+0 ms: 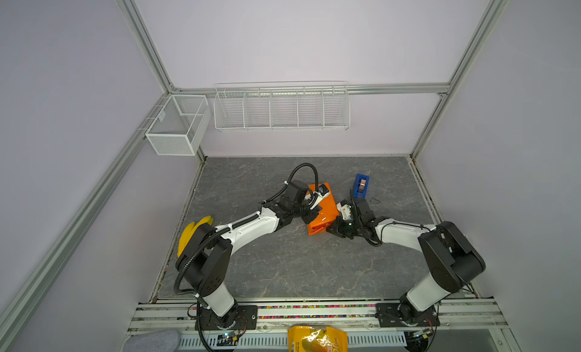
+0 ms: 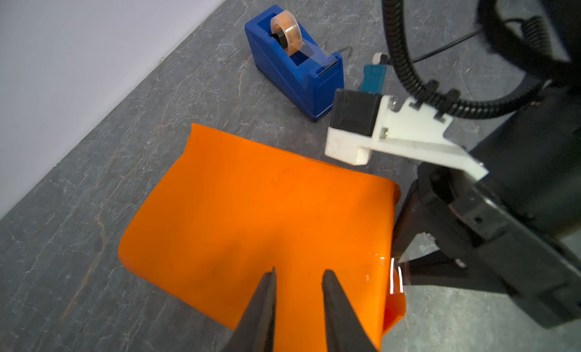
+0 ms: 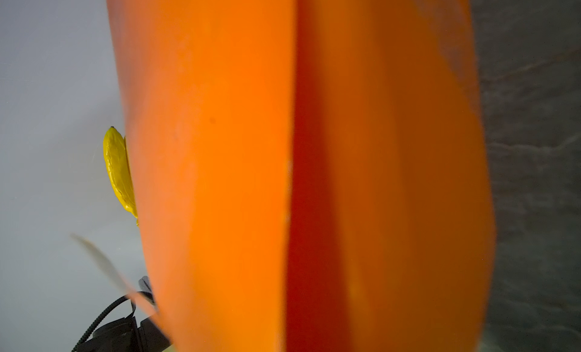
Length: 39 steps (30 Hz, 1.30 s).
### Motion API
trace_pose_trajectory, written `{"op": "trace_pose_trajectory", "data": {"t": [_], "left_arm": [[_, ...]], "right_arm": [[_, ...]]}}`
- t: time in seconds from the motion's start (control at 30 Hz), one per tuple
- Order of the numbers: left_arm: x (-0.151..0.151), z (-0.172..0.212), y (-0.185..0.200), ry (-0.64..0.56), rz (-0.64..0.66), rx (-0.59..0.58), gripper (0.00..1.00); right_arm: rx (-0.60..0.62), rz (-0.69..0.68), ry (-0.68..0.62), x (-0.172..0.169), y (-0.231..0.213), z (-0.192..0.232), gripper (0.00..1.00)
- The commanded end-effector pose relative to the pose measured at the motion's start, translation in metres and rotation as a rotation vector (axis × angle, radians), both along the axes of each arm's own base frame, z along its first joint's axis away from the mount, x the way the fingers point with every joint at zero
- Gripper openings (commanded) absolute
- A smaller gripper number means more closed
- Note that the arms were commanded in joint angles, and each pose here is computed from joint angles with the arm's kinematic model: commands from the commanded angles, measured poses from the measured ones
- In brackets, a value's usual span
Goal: Wrap the gift box in paper
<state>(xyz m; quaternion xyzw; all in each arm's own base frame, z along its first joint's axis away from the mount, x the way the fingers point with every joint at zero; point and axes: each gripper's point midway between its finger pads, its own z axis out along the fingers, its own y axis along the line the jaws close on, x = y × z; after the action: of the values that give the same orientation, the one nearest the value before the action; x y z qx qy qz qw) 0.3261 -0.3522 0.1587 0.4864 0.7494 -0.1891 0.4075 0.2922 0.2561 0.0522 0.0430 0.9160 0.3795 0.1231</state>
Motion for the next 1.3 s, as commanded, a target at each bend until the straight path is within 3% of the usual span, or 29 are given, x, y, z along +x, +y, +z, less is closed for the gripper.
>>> {"op": "trace_pose_trajectory", "data": {"t": [0.0,0.43,0.9,1.27], "left_arm": [[-0.012,-0.009,-0.005,0.127,-0.034,0.006,0.24],[-0.038,-0.034,-0.022,0.364,-0.144,0.016,0.04],[-0.014,-0.07,-0.013,0.37,-0.045,0.115,0.01],[0.019,-0.064,0.009,0.308,0.1,0.122,0.01]], "right_arm": [[0.019,-0.002,-0.026,0.003,0.002,0.016,0.07],[0.011,-0.003,-0.024,0.003,0.001,0.017,0.07],[0.003,-0.004,-0.02,0.003,0.0,0.016,0.06],[-0.001,0.0,-0.016,0.002,0.0,0.016,0.07]]}}
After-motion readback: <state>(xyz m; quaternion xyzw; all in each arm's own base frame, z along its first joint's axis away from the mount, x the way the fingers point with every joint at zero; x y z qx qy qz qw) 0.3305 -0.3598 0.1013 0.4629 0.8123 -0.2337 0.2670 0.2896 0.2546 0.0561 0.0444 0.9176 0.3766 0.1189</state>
